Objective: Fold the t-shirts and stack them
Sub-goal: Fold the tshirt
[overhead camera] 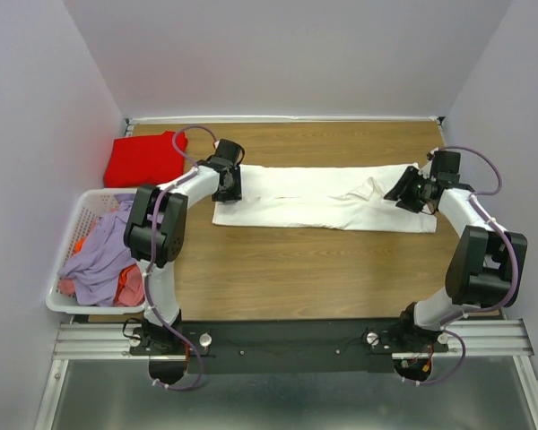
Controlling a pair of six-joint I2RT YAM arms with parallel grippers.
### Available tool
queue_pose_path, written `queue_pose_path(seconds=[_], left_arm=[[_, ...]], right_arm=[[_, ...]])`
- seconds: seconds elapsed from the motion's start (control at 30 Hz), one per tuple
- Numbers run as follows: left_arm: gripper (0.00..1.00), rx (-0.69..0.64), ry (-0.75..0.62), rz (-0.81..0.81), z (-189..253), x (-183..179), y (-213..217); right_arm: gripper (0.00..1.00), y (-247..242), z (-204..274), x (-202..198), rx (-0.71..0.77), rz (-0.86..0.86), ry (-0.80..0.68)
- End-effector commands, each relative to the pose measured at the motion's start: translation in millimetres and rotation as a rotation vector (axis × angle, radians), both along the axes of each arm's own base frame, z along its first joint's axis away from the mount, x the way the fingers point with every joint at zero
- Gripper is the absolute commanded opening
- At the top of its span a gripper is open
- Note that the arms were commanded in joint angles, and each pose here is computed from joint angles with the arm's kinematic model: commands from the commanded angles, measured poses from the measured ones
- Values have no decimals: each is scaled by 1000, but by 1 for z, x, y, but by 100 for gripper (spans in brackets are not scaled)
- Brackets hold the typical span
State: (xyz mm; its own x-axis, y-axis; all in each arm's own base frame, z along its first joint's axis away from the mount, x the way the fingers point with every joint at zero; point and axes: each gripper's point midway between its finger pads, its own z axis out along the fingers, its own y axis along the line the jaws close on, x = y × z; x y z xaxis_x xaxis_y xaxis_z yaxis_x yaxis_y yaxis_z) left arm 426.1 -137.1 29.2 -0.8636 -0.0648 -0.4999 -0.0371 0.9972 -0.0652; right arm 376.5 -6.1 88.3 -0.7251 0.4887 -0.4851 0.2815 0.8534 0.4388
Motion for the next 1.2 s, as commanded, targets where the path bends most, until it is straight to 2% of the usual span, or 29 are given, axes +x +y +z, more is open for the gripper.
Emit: queue_pose_path(seconds=[0.0,0.2,0.37,0.7,0.8,1.0,1.17], left_arm=[[51,41,-22,50,1,6,13],[51,27,-22,59,2,-2,16],[53,4,-28,46,5,-7,14],[71,-55,-157,29,55,0,8],[72,-74,-203,28,73,1,7],[72,-83,-215,29,75,-8,10],[72,-94,-233,-23,77,-14,2]], right_arm=[[55,4,6,-5,-7,26,-9],[55,-5,10,2,-47,2,-16],[55,-3,-1,14,-9,-3,15],[52,-4,-19,37,4,11,45],[51,-1,-33,38,24,5,73],[50,7,-39,45,91,-11,67],[49,11,-32,53,8,55,27]])
